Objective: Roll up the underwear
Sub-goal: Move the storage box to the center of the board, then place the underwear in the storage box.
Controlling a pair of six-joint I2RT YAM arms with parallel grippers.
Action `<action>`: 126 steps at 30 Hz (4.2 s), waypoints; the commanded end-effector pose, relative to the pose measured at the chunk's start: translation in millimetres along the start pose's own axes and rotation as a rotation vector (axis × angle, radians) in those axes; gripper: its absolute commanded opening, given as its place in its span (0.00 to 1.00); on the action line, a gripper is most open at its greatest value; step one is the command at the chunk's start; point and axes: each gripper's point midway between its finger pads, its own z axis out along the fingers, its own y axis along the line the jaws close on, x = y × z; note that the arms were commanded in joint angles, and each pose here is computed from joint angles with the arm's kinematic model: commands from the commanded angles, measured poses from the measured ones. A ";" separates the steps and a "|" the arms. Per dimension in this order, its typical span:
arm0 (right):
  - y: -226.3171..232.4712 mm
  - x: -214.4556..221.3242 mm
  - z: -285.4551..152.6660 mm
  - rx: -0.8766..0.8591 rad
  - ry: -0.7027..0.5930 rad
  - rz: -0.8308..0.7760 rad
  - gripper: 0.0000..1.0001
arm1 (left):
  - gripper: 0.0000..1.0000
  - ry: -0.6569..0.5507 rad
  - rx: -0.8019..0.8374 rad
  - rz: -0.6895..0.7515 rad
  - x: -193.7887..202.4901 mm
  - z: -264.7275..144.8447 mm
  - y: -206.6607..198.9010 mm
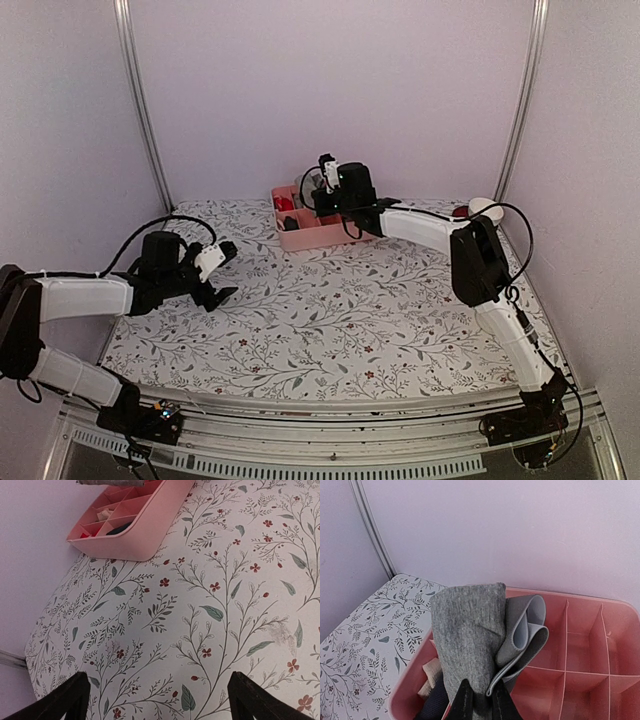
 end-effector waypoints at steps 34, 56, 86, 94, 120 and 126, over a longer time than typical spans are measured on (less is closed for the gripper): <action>17.7 65.5 -93.4 -0.030 0.374 0.154 0.01 | 0.98 -0.052 -0.033 -0.030 -2.2 -7.2 9.1; 13.8 127.4 -78.7 0.044 0.613 0.166 0.01 | 0.98 -0.050 -0.031 -0.046 0.3 -7.2 12.3; 1.6 161.1 -101.4 0.135 0.804 0.045 0.01 | 0.98 -0.032 -0.027 -0.063 5.4 -3.3 15.3; -5.6 189.3 -95.9 0.157 0.870 0.009 0.01 | 0.99 -0.027 -0.017 -0.067 6.9 -1.8 14.1; 25.2 78.3 -97.6 0.141 0.564 -0.198 0.13 | 0.98 -0.024 -0.017 -0.069 7.5 -1.2 15.4; 35.1 64.7 -99.0 0.100 0.532 -0.166 0.27 | 0.98 -0.024 -0.016 -0.070 8.1 -1.5 15.1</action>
